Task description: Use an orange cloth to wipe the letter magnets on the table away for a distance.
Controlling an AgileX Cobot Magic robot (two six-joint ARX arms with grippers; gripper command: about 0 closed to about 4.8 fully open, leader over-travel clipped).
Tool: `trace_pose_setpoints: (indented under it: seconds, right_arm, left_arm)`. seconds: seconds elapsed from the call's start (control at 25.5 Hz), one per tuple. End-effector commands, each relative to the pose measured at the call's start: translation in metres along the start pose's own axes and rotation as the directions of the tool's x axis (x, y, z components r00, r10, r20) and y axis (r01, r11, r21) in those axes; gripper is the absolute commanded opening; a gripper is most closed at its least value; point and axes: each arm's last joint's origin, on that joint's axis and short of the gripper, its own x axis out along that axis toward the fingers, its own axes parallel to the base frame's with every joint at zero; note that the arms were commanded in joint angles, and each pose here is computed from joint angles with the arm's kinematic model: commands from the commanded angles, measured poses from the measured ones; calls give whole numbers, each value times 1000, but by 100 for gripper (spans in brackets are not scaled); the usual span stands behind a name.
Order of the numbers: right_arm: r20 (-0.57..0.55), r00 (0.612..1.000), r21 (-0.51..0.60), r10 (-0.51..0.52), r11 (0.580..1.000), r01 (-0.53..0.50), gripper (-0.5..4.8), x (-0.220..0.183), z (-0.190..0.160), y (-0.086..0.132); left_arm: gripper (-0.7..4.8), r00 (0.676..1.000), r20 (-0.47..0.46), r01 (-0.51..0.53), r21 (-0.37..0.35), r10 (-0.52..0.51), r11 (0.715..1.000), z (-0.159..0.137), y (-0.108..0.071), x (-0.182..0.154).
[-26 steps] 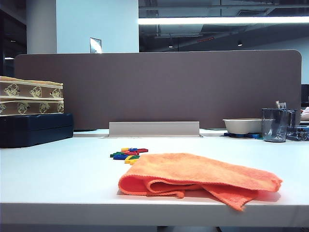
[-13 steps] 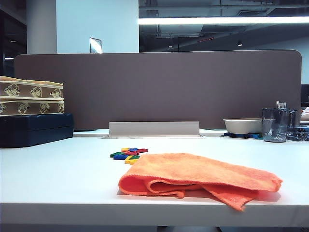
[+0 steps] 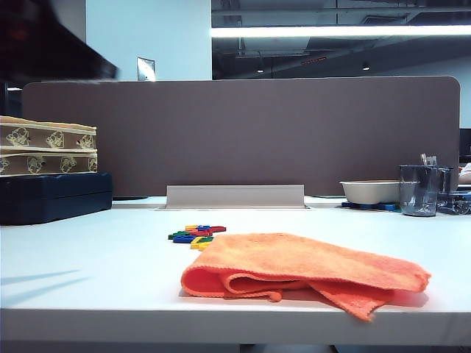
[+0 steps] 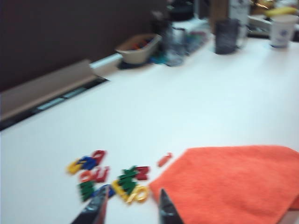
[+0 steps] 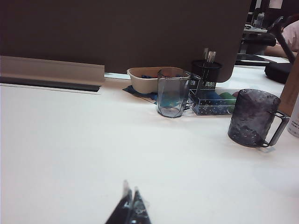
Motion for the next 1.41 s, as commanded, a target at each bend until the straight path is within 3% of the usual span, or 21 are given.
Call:
trace_pose_setpoints:
  seconds: [0.04,0.27,0.59,0.86,1.25,1.41]
  right_arm:
    - [4,1000,1,-1,1000,1,-5,0,-2,0]
    - [4,1000,1,-1,1000,1,-5,0,-2,0]
    - [4,1000,1,-1,1000,1,-5,0,-2,0]
    - [3,1000,1,-1,1000,1,-5,0,-2,0]
    - [4,1000,1,2,1000,-2,-5,0,-2,0]
    - [3,1000,1,2,1000,-2,-5,0,-2,0]
  left_arm:
    - [145,999,-2,46,25,-46,999,0,-5,16]
    - [168,983,-84,167,11,-166,986,0,-18,62]
    - [189,964,-148,222,-9,-221,975,-1,-24,103]
    - [226,941,-227,247,-45,-250,968,-14,-27,124]
    - [247,892,-282,360,-34,-354,932,-23,-65,148]
    - [247,891,-314,337,-23,-327,941,-29,-70,153]
